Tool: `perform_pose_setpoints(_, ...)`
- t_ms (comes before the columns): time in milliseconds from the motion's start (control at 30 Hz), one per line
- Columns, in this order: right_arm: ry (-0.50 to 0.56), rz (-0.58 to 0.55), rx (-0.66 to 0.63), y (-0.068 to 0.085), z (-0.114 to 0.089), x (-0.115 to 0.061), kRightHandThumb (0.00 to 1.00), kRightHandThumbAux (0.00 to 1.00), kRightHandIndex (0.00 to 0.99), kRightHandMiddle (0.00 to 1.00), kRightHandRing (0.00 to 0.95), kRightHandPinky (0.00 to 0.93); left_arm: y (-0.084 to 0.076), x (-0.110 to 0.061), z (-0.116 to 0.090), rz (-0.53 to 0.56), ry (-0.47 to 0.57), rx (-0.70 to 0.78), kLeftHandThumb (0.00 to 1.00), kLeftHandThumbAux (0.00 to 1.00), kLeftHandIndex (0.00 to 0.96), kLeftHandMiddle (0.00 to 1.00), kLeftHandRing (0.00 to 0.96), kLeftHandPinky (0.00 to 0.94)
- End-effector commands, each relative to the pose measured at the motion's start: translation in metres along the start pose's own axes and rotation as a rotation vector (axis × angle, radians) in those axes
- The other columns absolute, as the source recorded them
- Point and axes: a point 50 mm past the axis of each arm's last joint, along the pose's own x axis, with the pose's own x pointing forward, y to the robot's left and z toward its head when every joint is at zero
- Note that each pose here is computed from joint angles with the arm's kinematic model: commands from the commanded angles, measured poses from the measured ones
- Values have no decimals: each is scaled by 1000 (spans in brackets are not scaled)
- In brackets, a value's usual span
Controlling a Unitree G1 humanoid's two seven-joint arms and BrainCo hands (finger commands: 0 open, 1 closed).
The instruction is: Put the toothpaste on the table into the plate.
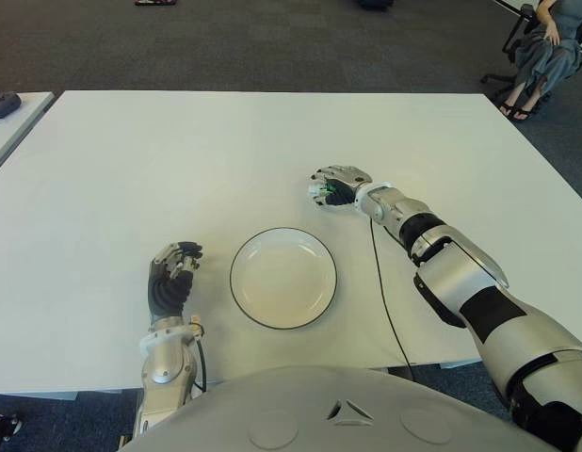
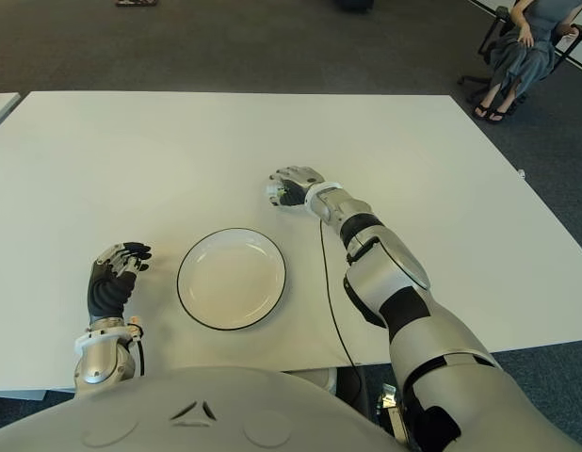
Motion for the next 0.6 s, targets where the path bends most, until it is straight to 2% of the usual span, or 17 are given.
perform_pose_setpoints(33, 2, 32, -23, -1, 1, 2, 457, 254, 0, 0, 0, 0, 1, -3, -9, 5, 24, 1, 706, 722, 423, 427, 415, 405)
perform_pose_setpoints(300, 2, 82, -36, 3, 2, 2, 448, 253, 0, 0, 0, 0, 2, -6, -8, 26, 36, -10, 703, 724, 421, 416, 399, 399)
perform_pose_setpoints(600, 9, 134, -45, 6, 3, 2, 490, 244, 0, 0, 0, 0, 6, -9, -9, 33, 50, -16, 702, 725, 418, 408, 409, 419)
